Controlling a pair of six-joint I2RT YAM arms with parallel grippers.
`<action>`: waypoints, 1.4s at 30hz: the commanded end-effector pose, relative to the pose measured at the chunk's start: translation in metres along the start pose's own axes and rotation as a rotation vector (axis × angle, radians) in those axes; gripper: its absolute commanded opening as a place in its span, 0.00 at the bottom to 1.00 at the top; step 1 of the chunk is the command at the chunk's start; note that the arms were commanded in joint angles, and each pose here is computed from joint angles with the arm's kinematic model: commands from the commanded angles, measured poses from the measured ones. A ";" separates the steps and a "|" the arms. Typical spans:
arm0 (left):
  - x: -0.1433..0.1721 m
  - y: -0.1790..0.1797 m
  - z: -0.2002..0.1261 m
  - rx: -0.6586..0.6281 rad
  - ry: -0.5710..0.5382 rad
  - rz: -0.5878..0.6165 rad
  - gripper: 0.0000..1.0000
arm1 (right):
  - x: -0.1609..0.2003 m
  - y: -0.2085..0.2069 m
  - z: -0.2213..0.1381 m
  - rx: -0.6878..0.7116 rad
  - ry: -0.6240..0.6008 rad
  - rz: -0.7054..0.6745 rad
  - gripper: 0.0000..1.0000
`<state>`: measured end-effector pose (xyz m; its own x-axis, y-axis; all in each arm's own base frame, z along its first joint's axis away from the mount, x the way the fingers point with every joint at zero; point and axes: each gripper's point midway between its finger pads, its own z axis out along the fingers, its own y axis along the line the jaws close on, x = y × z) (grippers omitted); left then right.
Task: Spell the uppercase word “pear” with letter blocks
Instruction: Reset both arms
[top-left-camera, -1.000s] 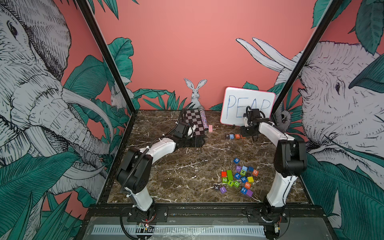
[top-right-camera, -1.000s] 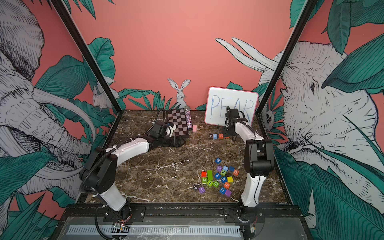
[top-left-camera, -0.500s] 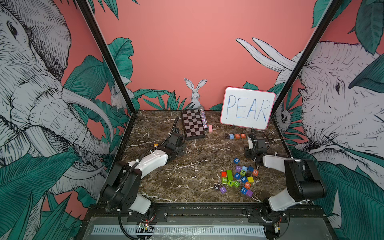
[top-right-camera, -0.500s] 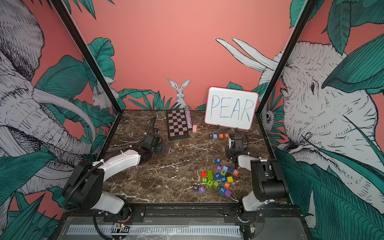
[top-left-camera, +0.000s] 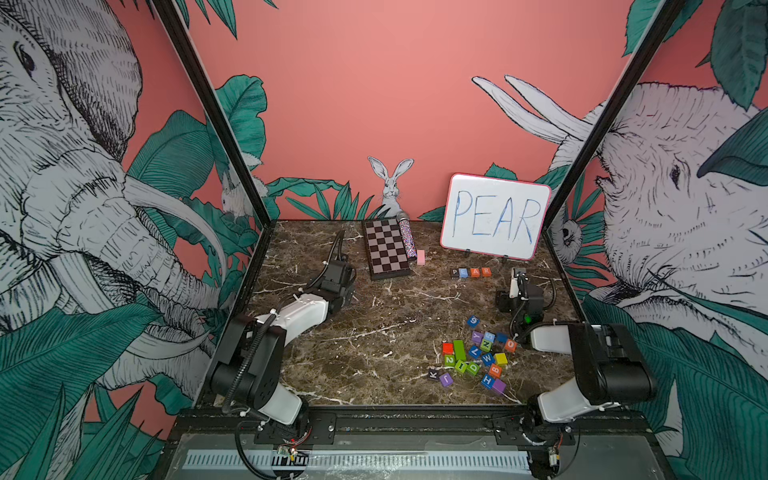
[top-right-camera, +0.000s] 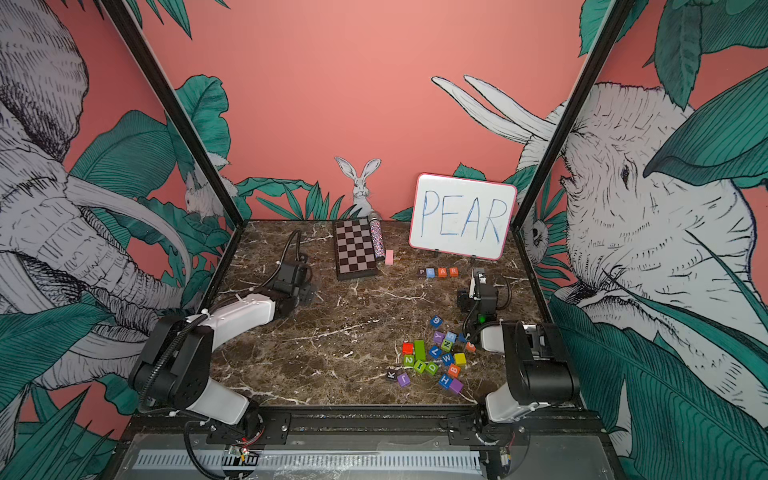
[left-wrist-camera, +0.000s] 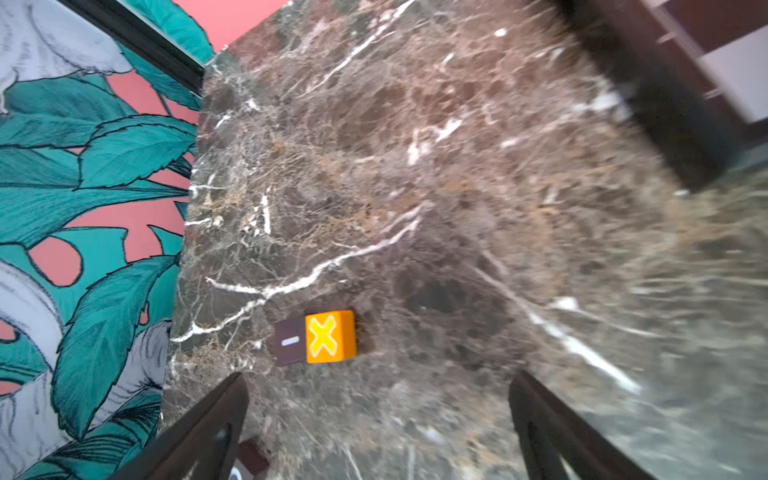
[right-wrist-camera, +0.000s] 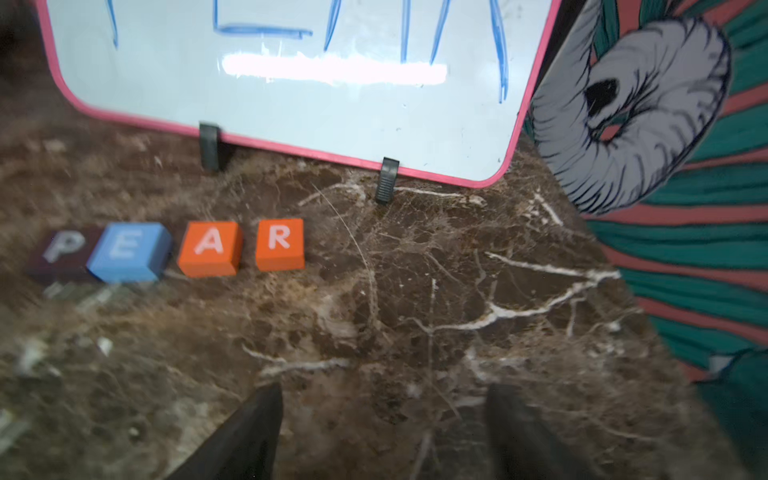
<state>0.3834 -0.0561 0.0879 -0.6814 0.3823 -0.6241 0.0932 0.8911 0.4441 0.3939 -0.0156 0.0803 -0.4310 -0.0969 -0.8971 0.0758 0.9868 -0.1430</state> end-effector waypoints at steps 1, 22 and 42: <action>-0.005 0.007 0.003 -0.010 -0.151 -0.011 0.97 | -0.014 0.004 -0.002 -0.023 -0.086 0.012 0.99; 0.003 0.062 0.021 -0.007 -0.440 -0.328 0.99 | -0.014 0.007 0.000 -0.055 -0.074 0.017 0.99; 0.008 0.060 0.021 0.007 -0.397 -0.331 0.99 | -0.013 0.008 0.002 -0.093 -0.067 0.033 0.99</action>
<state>0.3948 0.0074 0.0805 -0.3946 0.1522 -0.9062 -0.0700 0.9783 0.1948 0.3937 -0.0061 0.0782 -0.4089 -0.0787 -0.9092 0.0017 0.9962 -0.0869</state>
